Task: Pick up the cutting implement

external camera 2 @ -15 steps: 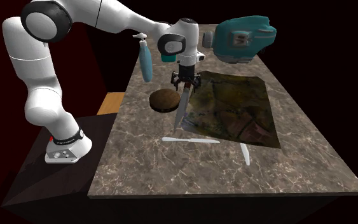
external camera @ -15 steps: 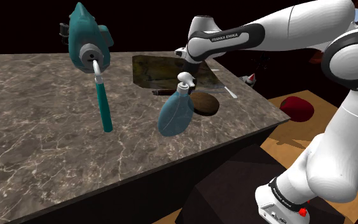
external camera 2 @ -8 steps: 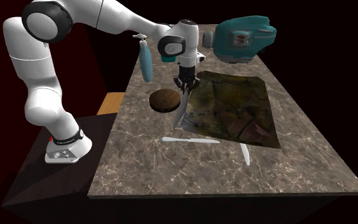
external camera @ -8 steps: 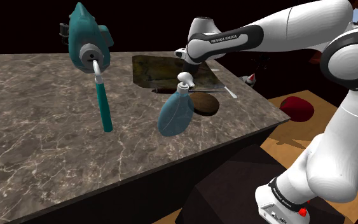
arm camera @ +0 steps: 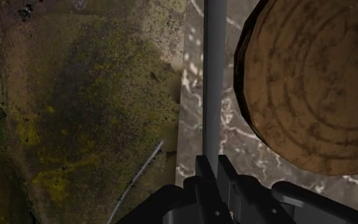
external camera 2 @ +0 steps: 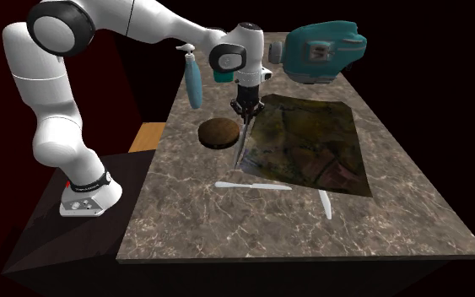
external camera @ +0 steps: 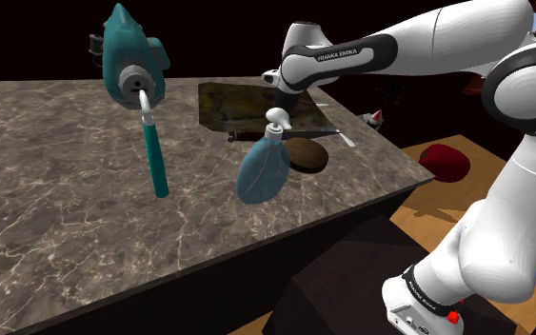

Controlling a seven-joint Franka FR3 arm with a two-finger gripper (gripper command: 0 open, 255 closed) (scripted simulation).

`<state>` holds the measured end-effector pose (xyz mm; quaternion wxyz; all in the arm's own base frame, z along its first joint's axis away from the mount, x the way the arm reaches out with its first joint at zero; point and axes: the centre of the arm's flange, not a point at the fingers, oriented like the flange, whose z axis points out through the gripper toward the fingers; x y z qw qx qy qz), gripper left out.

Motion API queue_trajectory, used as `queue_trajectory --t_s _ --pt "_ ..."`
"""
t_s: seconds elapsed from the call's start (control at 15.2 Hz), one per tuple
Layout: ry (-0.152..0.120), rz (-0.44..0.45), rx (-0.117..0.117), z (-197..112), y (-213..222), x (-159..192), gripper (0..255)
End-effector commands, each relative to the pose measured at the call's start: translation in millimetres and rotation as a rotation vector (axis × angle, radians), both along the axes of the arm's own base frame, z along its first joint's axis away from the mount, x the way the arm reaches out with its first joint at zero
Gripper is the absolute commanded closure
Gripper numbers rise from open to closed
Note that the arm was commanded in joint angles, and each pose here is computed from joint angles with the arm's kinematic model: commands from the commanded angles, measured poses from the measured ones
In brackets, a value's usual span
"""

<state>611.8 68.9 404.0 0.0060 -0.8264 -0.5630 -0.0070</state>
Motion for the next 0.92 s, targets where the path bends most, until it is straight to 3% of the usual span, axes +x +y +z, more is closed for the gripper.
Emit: queue_trajectory --t_s 0.0,0.86 --pt "0.007 0.001 -0.001 8 1 0 255" --pt "0.007 0.001 -0.001 66 1 0 255"
